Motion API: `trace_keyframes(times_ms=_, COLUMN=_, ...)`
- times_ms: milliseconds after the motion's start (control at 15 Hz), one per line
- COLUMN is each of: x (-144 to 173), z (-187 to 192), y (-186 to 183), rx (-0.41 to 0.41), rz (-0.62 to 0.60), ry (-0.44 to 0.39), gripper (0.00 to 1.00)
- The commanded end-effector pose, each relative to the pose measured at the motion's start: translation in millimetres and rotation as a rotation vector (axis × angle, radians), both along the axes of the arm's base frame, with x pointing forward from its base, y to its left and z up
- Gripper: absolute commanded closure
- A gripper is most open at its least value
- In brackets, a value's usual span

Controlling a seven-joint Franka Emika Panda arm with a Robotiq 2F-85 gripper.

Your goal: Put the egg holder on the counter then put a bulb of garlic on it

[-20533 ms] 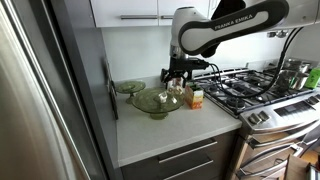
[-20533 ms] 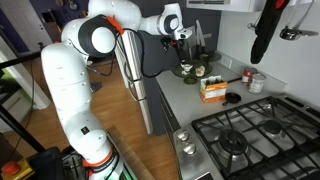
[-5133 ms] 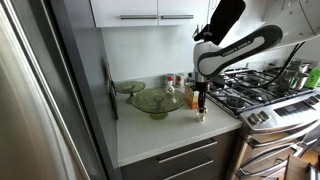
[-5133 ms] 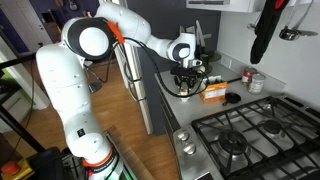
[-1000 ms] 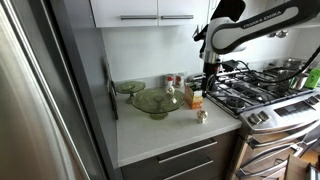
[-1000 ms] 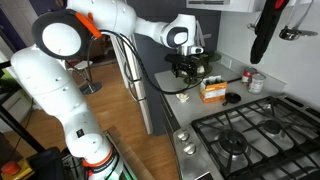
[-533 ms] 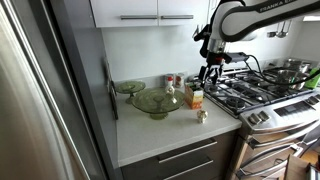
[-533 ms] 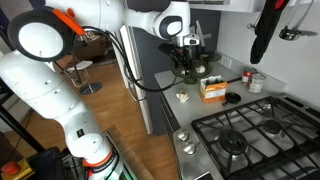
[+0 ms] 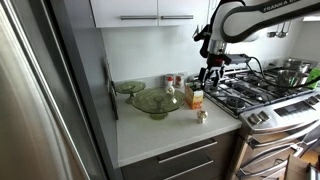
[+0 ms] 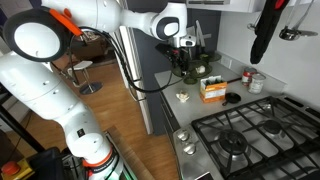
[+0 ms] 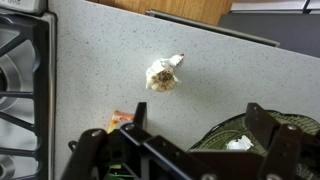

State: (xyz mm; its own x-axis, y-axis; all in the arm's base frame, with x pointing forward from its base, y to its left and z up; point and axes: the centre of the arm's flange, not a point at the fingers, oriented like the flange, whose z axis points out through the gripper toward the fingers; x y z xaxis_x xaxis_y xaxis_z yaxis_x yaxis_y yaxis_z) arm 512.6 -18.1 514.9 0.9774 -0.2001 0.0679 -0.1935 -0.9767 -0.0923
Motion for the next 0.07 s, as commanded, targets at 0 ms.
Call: trace_keyframes(times_ms=0, x=-0.1, z=-0.4, y=0.1, rx=0.0, rz=-0.001, ry=0.001, gripper=0.0)
